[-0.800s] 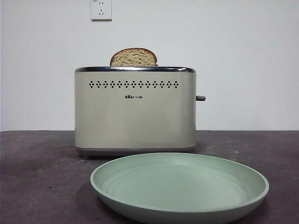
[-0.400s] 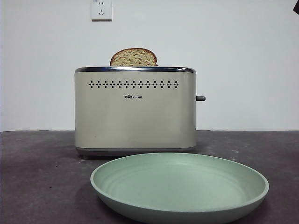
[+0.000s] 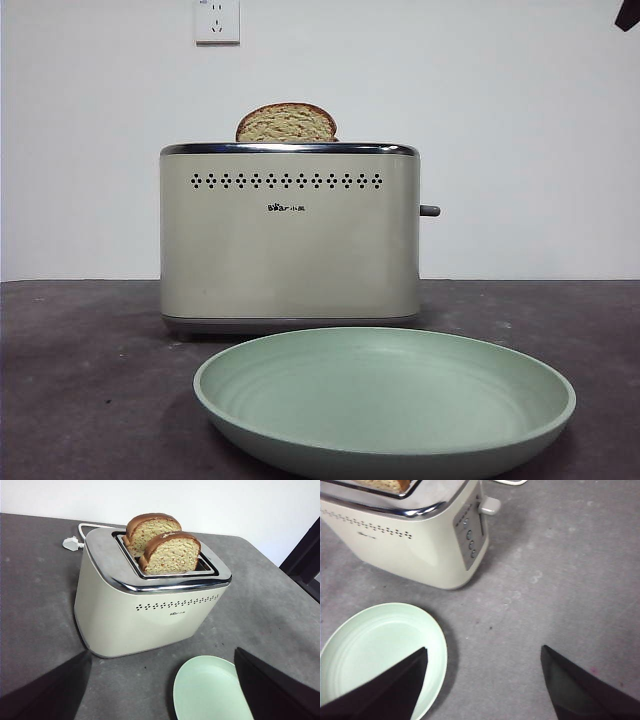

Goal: Take the bread from the toaster,put the bread on the plate,put the plate on the table

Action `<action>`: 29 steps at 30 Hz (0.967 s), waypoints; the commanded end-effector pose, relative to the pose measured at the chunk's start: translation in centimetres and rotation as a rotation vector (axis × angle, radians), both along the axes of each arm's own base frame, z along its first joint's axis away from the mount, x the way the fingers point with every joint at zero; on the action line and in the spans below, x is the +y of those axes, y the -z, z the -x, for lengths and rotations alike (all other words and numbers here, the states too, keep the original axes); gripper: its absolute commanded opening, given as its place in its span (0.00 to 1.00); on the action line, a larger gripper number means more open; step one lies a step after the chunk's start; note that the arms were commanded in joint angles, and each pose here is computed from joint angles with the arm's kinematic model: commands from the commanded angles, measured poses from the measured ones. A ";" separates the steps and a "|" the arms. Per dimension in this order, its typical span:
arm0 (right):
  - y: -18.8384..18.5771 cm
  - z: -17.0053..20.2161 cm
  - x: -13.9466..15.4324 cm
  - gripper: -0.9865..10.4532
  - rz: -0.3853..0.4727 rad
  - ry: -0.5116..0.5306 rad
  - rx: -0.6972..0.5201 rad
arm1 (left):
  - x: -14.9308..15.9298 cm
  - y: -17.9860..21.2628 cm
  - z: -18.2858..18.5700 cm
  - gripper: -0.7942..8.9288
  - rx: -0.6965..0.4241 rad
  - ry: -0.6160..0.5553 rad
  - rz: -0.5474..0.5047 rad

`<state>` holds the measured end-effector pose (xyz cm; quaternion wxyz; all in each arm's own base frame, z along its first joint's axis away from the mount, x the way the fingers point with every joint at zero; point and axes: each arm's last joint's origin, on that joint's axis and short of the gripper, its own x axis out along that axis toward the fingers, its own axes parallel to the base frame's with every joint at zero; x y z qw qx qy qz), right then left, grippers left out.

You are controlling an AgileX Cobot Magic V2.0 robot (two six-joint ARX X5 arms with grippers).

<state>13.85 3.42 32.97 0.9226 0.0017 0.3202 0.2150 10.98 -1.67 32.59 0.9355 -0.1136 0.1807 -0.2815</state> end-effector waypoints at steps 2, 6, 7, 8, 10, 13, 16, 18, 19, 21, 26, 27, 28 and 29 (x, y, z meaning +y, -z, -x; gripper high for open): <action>0.0 -0.5 0.4 0.41 -0.017 -0.021 0.035 | 0.0 -0.6 0.0 0.57 -0.031 0.005 -0.012; 0.8 -1.4 0.9 0.41 -0.014 -0.054 0.107 | 0.0 -0.6 0.0 0.57 -0.034 0.006 -0.012; 0.9 -1.6 1.1 0.41 -0.011 -0.059 0.117 | 0.0 -0.7 0.1 0.57 -0.037 0.006 -0.012; 1.0 -1.8 1.2 0.41 -0.009 -0.064 0.124 | 0.0 -0.8 0.1 0.57 -0.041 0.007 -0.014; 1.2 -2.1 1.4 0.41 -0.006 -0.072 0.137 | 0.0 -1.1 0.1 0.57 -0.060 0.009 -0.021; 1.4 -2.3 1.6 0.41 -0.003 -0.078 0.147 | -0.1 -1.9 -0.3 0.56 -0.106 0.024 -0.052; 1.4 -2.3 1.6 0.41 -0.003 -0.078 0.149 | -0.4 -2.9 -1.2 0.56 -0.141 0.054 -0.068; 1.4 -2.3 1.6 0.41 -0.003 -0.078 0.149 | -0.8 -3.5 -2.3 0.56 -0.157 0.084 -0.078; 1.4 -2.3 1.6 0.41 -0.003 -0.078 0.150 | -1.0 -3.8 -2.8 0.56 -0.159 0.096 -0.078; 1.4 -2.3 1.6 0.41 -0.003 -0.078 0.150 | -1.6 -4.4 -4.1 0.56 -0.162 0.133 -0.088; 1.4 -2.3 1.6 0.41 -0.003 -0.078 0.150 | -3.7 -5.4 -7.5 0.56 -0.168 0.243 -0.151; 1.4 -2.3 1.6 0.41 -0.003 -0.078 0.150 | -4.2 -5.7 -8.3 0.56 -0.171 0.258 -0.168; 1.4 -2.3 1.6 0.41 -0.003 -0.078 0.151 | -4.6 -5.8 -9.0 0.56 -0.173 0.266 -0.184; 1.4 -2.3 1.6 0.41 -0.003 -0.078 0.152 | -5.0 -6.1 -9.8 0.56 -0.175 0.276 -0.201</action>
